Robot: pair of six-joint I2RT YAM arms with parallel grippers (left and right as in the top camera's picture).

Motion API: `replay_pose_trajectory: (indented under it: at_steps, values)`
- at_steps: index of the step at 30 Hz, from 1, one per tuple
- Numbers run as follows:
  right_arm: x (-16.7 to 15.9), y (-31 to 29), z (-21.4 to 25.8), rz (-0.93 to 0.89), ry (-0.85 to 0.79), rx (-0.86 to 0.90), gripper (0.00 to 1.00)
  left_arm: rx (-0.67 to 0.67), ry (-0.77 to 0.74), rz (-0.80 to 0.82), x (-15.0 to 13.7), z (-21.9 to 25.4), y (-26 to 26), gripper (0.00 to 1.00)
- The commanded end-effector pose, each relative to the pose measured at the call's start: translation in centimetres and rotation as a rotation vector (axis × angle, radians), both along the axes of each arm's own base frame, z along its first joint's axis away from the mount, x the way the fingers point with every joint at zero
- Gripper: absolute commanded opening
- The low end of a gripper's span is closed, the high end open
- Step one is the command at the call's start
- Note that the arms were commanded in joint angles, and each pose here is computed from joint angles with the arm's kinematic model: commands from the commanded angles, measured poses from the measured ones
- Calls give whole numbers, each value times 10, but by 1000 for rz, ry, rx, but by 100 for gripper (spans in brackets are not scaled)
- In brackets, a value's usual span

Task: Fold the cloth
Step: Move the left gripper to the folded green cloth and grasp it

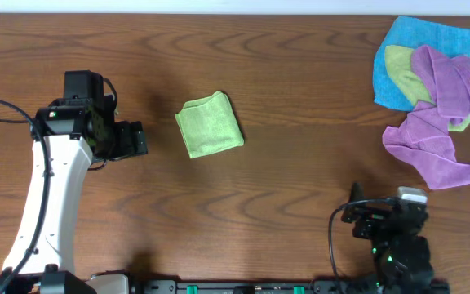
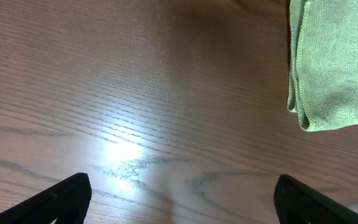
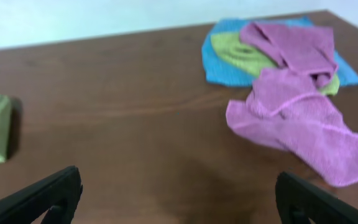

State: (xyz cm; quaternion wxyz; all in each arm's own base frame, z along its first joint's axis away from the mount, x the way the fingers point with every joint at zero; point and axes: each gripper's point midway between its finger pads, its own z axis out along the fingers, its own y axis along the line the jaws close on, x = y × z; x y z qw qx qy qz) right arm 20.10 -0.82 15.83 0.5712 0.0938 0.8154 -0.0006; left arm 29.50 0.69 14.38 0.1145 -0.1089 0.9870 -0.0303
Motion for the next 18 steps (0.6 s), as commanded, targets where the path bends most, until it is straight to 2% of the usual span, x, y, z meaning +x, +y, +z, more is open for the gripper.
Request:
replay_pose_trajectory:
  at_steps: [1,11,18]
  values:
    - [0,3,-10,10,17,7,99,-2,8,6,-1,-2,0,95]
    - [-17,-2,-45,10,177,-35,99,-3,3,6,0,-1,-1,95]
    - [-22,-3,-53,9,219,-46,99,-6,32,5,-7,-3,-1,95]
